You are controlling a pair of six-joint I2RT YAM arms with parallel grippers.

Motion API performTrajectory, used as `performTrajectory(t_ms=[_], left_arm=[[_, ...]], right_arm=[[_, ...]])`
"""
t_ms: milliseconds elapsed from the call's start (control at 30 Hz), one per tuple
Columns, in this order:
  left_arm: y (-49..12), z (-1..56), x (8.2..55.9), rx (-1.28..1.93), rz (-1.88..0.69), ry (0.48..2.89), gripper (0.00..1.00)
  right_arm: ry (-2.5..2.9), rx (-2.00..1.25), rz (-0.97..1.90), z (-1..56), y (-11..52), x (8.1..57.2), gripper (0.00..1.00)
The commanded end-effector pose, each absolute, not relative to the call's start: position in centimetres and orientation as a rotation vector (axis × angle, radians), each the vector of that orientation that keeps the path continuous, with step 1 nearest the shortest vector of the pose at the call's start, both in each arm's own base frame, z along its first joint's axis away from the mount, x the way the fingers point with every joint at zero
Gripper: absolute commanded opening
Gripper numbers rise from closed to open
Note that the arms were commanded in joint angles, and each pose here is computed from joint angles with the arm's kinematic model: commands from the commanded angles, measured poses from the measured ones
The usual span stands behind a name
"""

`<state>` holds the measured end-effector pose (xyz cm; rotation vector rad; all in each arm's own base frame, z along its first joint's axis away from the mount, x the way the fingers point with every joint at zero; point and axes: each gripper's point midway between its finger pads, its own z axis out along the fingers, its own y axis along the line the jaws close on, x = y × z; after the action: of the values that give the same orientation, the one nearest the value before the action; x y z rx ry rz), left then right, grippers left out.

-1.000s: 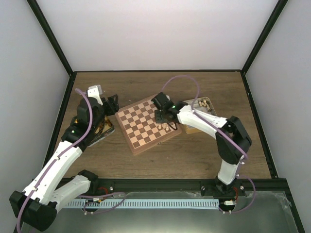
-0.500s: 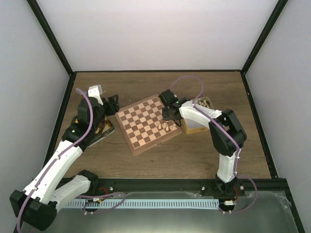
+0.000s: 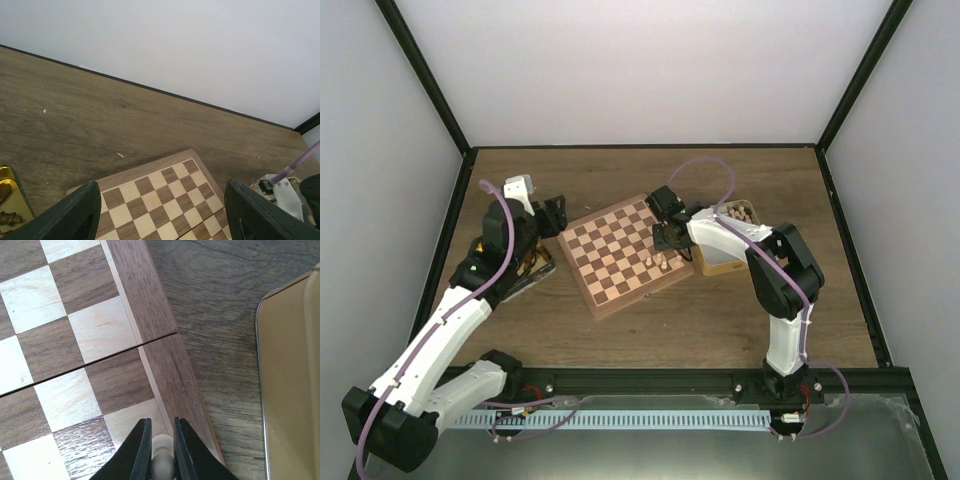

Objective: Set up the chess pieces on the board
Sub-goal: Adjust the chess piece on the chessboard.

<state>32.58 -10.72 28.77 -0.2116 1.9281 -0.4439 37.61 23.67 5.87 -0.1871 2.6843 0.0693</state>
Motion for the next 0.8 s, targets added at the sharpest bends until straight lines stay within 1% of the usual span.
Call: performTrajectory(t_ms=[0,333,600,700,767], left_arm=[[-10.8,29.2,32.8,-0.216,-0.459,1.912,0.69],[-10.7,28.9,32.7,-0.22,-0.453,1.917,0.7],[-10.7,28.8,32.7,-0.219,-0.455,1.92,0.69],[-10.8,28.7,32.7,-0.219,-0.456,1.923,0.7],[-10.8,28.7,32.7,-0.218,-0.459,1.922,0.69]], right_arm=[[2.692,-0.201,0.085,5.9,23.9,37.7,0.12],[2.722,-0.23,0.158,6.4,24.0,36.0,0.11],[2.735,-0.219,0.119,6.3,23.2,35.4,0.12],[2.733,-0.22,0.105,6.2,23.1,35.6,0.15],[2.733,-0.221,0.102,6.2,23.2,35.7,0.21]])
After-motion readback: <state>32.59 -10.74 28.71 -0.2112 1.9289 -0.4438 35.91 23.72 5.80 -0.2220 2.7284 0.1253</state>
